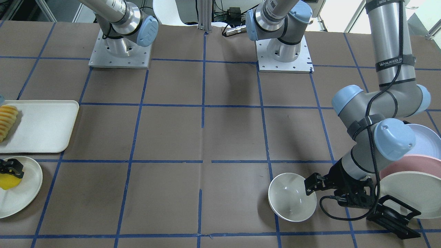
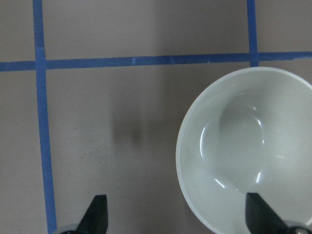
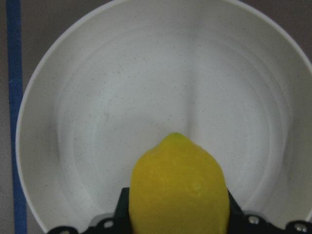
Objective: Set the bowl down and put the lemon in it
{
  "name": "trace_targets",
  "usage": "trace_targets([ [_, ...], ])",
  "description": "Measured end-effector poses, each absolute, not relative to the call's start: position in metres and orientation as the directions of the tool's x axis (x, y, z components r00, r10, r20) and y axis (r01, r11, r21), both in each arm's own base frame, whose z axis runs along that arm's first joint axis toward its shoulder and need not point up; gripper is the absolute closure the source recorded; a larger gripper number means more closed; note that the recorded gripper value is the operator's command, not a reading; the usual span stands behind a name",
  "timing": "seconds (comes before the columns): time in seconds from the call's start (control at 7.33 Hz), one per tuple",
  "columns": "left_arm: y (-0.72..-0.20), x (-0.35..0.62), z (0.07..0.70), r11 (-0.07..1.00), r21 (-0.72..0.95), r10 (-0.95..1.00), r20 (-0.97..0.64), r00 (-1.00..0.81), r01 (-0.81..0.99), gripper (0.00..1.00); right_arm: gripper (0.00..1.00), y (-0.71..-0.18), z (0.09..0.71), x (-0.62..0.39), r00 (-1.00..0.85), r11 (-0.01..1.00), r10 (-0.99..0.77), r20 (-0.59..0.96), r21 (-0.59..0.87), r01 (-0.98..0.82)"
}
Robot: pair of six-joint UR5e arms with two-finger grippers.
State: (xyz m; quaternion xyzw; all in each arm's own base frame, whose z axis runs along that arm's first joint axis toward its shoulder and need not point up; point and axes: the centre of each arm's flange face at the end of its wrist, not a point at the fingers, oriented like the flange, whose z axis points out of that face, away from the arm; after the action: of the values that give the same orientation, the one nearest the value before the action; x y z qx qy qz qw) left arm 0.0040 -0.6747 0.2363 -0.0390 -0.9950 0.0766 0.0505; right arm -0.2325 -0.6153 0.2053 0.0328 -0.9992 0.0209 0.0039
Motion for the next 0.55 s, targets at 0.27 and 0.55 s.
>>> trace_targets([
  [0.27,-0.682,0.001,0.208,0.985,-0.157,0.094,0.096,-0.991,0.078,1.0,0.74,-0.604,0.27,-0.223,-0.998,0.996,-0.058,0.017,-0.06,-0.059],
  [0.55,-0.683,-0.002,0.197,0.986,-0.148,0.095,0.1,-0.99,0.08,1.0,0.74,-0.568,0.368,-0.197,-0.999,0.997,-0.046,0.01,-0.064,-0.047],
])
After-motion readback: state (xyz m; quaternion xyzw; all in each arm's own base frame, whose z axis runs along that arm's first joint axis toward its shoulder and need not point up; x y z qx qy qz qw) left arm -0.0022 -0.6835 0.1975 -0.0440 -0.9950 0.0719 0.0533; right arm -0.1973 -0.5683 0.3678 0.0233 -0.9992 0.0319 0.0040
